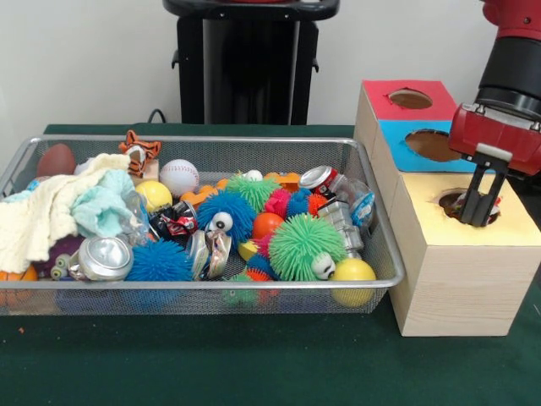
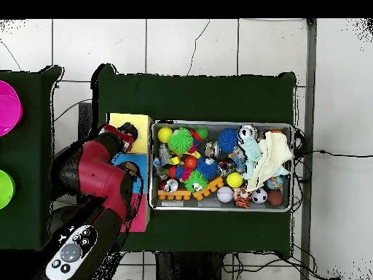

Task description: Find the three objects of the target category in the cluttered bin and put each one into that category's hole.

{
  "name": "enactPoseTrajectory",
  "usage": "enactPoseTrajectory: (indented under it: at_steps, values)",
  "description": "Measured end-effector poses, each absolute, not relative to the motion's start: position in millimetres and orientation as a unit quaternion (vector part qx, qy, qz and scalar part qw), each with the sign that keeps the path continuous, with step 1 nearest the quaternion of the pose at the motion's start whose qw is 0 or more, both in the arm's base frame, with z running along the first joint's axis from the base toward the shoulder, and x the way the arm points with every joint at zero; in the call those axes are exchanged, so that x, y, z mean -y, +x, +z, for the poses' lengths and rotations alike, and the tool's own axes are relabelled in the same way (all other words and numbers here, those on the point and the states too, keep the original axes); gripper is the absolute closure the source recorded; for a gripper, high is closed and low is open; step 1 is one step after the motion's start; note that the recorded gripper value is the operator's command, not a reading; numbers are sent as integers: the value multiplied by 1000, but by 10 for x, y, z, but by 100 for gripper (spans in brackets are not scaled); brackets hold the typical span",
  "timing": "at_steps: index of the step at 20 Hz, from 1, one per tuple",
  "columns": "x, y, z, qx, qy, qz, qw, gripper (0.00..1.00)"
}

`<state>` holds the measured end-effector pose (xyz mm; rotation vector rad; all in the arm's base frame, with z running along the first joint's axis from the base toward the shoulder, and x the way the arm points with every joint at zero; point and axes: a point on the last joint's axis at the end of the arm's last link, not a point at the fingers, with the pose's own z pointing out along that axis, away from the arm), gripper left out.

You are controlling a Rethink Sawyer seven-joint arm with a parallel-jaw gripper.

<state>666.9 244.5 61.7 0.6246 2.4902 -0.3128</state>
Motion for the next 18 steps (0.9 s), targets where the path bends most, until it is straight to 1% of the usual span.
enactPoseTrajectory:
  at_steps: [8,18]
  values:
    - [-2478,6637,610,-925,240,-113,273,100]
    - [-2495,6473,541,-927,239,-121,263,100]
